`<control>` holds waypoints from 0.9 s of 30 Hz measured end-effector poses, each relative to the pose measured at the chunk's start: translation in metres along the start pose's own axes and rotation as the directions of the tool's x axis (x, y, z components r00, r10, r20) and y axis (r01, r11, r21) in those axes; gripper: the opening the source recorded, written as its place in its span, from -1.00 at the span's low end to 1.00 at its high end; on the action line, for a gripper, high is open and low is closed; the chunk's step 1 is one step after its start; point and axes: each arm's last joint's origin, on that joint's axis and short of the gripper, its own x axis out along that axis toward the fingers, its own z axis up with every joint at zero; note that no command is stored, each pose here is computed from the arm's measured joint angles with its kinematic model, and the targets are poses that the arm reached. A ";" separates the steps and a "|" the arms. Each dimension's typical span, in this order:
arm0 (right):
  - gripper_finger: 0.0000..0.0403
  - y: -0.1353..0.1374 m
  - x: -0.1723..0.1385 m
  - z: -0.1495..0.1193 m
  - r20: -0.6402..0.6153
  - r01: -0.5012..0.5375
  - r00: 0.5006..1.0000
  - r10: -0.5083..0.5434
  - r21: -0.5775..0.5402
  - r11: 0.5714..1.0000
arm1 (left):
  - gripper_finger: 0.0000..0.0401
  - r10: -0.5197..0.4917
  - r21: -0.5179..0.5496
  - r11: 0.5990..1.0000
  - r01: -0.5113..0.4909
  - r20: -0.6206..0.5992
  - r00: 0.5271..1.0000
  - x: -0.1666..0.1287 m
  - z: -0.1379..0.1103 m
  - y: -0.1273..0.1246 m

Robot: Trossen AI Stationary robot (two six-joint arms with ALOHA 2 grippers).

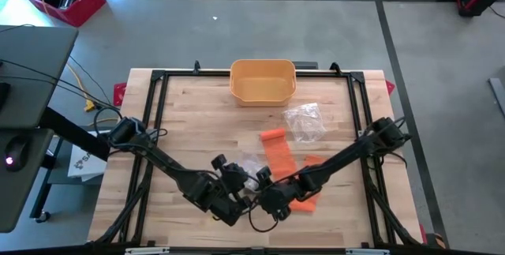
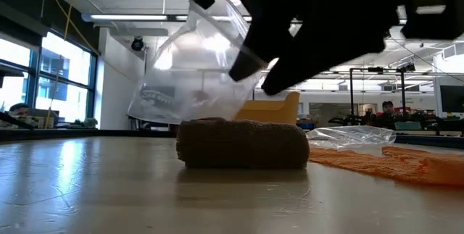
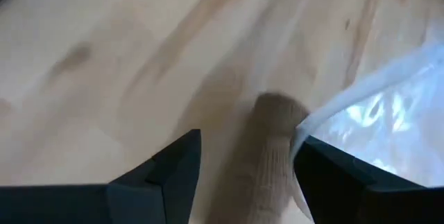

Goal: Roll bandage
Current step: Put the rolled brown bandage into the bottom transparent zip

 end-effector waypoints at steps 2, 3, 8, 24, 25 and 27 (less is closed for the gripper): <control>0.05 0.000 -0.004 0.003 0.021 0.022 1.000 -0.023 0.026 0.999 | -1.00 0.017 0.020 1.000 -0.018 0.014 1.000 -0.003 -0.002 0.000; 0.05 0.000 -0.006 0.005 0.027 0.049 0.998 -0.050 0.031 0.998 | -1.00 0.021 0.026 0.999 -0.021 0.011 1.000 -0.003 -0.003 0.001; 0.05 -0.007 -0.021 0.013 0.052 0.210 0.976 -0.212 0.035 0.977 | -1.00 0.014 0.032 0.999 -0.014 0.003 1.000 -0.004 -0.004 0.000; 0.05 -0.030 -0.021 0.009 0.057 0.156 0.985 -0.164 0.116 0.981 | -1.00 0.110 0.048 0.993 -0.108 -0.043 0.993 -0.005 -0.011 0.012; 0.05 -0.027 -0.023 0.011 0.066 0.176 0.981 -0.184 0.104 0.979 | -1.00 0.124 0.050 0.991 -0.121 -0.049 0.991 -0.006 -0.012 0.014; 0.05 -0.023 -0.029 0.016 0.085 0.233 0.967 -0.239 0.075 0.970 | -1.00 0.139 0.055 0.989 -0.136 -0.059 0.989 -0.006 -0.013 0.016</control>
